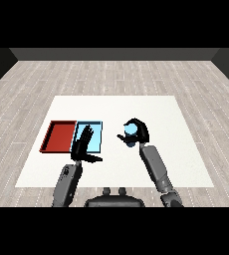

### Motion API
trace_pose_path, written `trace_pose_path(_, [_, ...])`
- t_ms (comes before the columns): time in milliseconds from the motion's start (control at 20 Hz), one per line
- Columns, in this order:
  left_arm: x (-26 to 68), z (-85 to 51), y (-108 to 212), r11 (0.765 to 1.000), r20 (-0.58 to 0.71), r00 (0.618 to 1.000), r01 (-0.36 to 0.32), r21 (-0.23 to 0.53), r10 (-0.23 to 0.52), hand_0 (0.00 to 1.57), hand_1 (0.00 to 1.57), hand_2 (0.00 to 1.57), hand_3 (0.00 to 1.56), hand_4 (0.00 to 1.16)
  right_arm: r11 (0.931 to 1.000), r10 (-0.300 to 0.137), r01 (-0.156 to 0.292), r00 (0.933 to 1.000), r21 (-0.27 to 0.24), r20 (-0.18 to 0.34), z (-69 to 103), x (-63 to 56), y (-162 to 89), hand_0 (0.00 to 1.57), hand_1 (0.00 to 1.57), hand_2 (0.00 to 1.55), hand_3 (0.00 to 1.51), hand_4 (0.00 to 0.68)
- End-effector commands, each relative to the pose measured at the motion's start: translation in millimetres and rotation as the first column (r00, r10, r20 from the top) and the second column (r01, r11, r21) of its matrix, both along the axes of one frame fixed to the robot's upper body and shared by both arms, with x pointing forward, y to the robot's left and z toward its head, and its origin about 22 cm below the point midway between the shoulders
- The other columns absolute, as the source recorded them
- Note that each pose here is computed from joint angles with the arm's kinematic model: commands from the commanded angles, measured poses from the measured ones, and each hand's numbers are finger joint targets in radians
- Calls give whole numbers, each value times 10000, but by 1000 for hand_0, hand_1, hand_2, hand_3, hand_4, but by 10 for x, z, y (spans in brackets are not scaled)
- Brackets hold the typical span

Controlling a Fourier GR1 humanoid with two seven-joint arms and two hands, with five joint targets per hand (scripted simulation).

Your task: Pick the blue can and put it in the blue box

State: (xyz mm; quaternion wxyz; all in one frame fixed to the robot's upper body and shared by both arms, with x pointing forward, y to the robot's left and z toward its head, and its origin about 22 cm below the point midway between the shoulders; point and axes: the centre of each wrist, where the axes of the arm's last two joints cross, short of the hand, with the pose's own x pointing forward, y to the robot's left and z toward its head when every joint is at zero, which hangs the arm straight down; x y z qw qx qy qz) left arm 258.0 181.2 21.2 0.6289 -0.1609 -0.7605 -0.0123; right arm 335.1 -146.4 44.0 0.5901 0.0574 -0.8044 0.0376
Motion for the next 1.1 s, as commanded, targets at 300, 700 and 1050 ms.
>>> trace_pose_path(300, [362,3,-473,9979,-559,9984,127,634,-91,0,0,0,0,0,9993,373,-374,9991,42,223,76,-77,79,1449,1449,1462,1430,621])
trace_pose_path(700, [157,13,-627,9925,-720,9954,705,1003,-635,0,0,0,0,0,9946,995,-985,9945,-313,323,101,2,398,1425,1425,1455,1423,624])
trace_pose_path(1050, [242,-307,-831,9935,-800,9951,657,924,-584,0,0,0,0,0,9950,944,-932,9950,-347,324,65,-137,405,1432,1432,1464,1425,608])
